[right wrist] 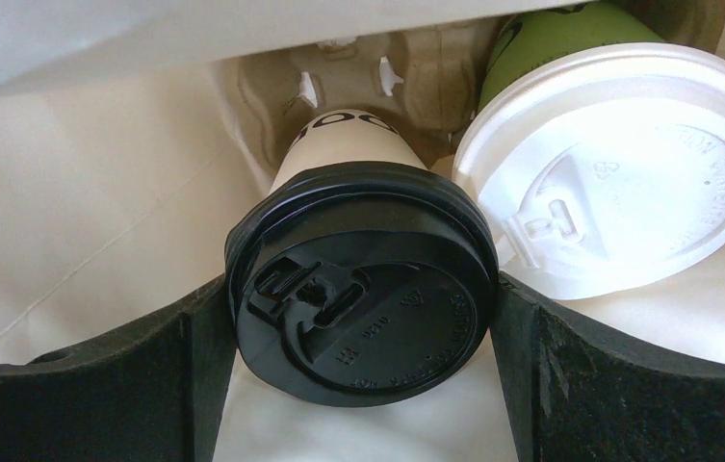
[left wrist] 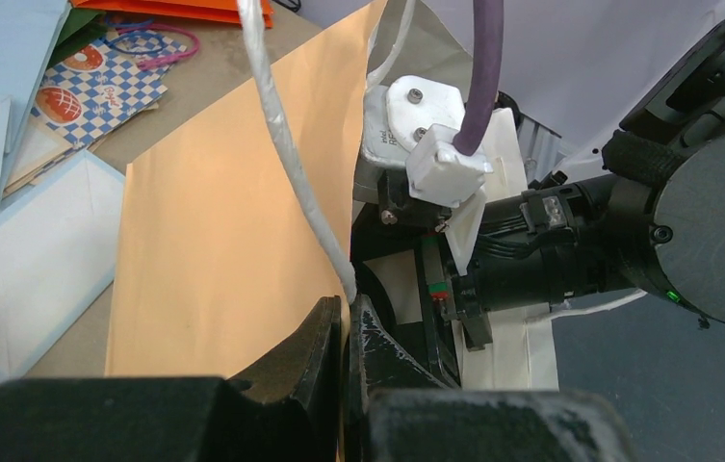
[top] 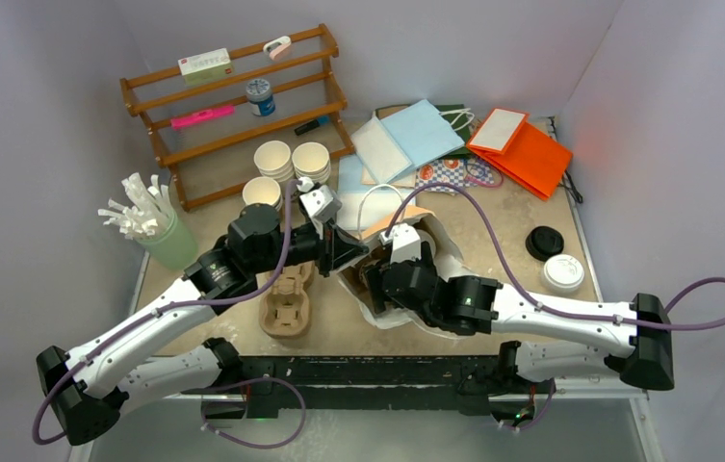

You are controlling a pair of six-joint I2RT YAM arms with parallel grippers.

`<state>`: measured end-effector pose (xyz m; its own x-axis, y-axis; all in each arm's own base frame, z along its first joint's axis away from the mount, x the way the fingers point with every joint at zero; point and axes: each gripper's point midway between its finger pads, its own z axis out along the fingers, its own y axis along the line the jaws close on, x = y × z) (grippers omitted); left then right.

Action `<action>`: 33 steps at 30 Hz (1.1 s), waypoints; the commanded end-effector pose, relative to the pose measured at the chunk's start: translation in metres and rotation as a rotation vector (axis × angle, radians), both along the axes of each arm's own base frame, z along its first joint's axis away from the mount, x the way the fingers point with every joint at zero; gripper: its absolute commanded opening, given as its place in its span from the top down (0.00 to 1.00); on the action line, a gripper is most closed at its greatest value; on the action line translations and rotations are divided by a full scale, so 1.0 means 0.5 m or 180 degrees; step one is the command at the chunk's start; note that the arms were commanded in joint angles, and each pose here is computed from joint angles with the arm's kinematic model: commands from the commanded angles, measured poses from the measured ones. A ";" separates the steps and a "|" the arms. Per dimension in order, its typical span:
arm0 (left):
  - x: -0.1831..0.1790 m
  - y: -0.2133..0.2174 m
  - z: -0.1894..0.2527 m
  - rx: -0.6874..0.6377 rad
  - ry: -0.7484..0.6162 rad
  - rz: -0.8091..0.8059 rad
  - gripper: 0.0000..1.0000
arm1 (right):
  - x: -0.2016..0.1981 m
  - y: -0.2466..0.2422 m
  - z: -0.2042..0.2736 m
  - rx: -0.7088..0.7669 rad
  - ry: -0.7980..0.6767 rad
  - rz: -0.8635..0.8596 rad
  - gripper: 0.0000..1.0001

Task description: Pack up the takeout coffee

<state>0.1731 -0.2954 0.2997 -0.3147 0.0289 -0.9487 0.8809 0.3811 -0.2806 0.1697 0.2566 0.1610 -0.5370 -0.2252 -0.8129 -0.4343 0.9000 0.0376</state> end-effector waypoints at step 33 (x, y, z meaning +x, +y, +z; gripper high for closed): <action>0.007 -0.044 0.072 -0.0590 0.0169 -0.0155 1.00 | 0.034 -0.006 -0.011 -0.0328 0.0222 0.0061 0.53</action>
<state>0.1822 -0.3140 0.2861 -0.4126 0.0238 -0.9106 0.8513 0.3657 -0.3762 0.1837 0.2607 0.1602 -0.5430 -0.2788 -0.7921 -0.4439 0.8960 -0.0110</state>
